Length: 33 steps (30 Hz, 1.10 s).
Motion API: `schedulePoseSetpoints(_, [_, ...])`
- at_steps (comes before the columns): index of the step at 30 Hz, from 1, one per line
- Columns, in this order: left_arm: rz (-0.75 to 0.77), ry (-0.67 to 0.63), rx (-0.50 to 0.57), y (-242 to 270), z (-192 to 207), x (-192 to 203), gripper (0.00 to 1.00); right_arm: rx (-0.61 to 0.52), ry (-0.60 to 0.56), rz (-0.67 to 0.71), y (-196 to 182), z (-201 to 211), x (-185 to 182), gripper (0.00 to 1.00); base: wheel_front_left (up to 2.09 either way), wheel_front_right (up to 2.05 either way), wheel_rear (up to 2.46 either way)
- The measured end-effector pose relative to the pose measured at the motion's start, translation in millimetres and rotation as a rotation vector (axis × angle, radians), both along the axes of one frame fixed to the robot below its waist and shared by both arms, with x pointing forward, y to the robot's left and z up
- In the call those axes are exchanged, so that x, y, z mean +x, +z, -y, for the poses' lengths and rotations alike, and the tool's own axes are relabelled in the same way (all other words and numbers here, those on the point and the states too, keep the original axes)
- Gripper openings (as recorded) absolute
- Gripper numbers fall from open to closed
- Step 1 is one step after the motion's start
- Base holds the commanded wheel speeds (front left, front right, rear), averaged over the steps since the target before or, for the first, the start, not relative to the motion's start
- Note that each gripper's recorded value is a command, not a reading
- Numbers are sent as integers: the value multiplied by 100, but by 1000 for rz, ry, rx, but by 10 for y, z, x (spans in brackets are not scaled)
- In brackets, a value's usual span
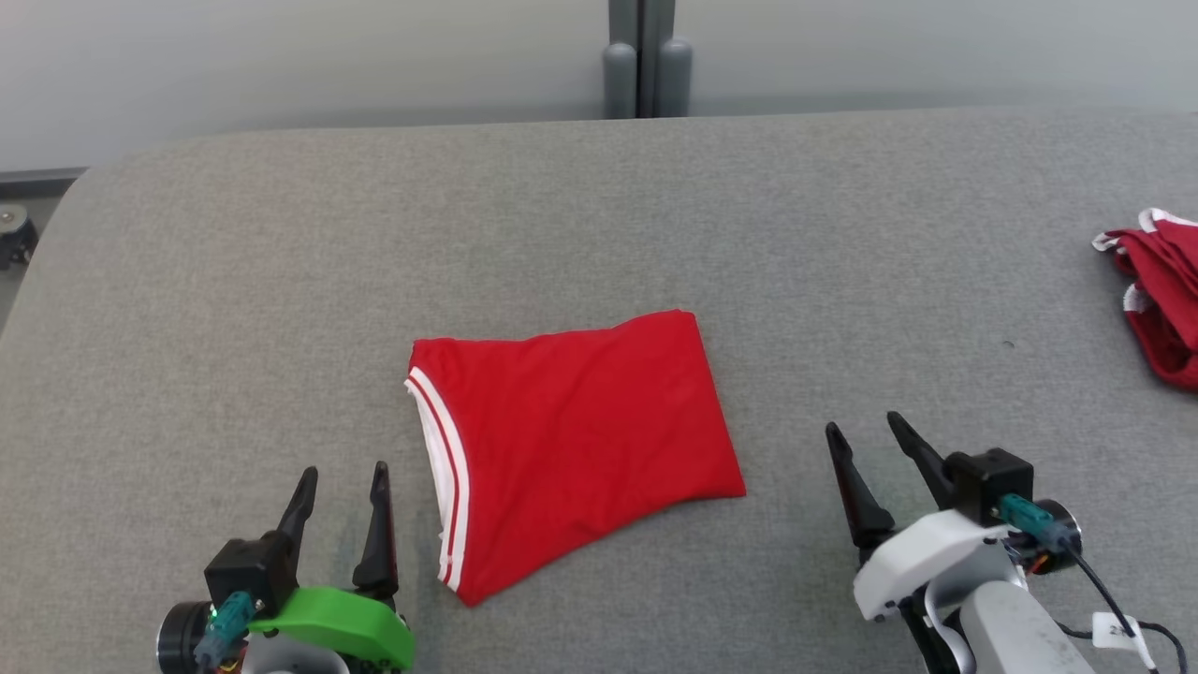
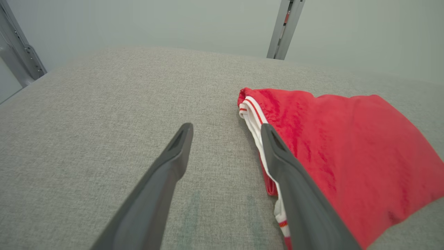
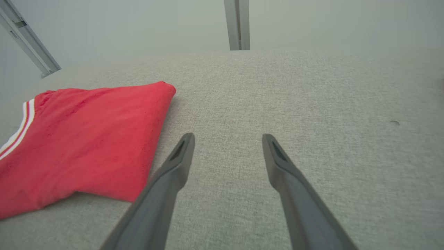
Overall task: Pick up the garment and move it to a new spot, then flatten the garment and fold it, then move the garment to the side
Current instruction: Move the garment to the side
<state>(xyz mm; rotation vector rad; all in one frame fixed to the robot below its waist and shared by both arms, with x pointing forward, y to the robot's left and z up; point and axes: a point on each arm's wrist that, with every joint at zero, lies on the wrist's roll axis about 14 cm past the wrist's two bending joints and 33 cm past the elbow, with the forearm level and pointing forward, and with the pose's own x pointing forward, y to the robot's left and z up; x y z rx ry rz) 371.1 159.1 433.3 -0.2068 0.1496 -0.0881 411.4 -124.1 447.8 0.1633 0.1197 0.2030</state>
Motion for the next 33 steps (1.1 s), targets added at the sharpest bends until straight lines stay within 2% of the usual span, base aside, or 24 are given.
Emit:
schedulePoseSetpoints(10, [-1,62,-31,23,-167,-67,100,-8,234,8,61,-856,461,100,0,0,0])
schedulePoseSetpoints(18, [-31,171,-31,-43,-486,-290,100,-39,319,-140,-409,-1199,492,100,0,0,0])
schedulePoseSetpoints(19, [-35,184,-29,-51,-524,-315,100,-40,332,-154,-453,-1250,485,59,0,0,0])
schedulePoseSetpoints(20, [-37,196,-27,-53,-559,-335,100,-38,343,-161,-477,-1299,487,24,0,0,0])
schedulePoseSetpoints(21, [-39,208,-25,-56,-595,-353,100,-34,353,-164,-483,-1348,499,0,0,0,0])
schedulePoseSetpoints(26, [-52,223,-19,-92,-646,-372,100,-17,361,-156,-460,-1414,554,0,0,0,0])
schedulePoseSetpoints(33, [-43,162,-3,-87,-496,-211,100,17,248,-92,-245,-1062,708,0,0,0,0])
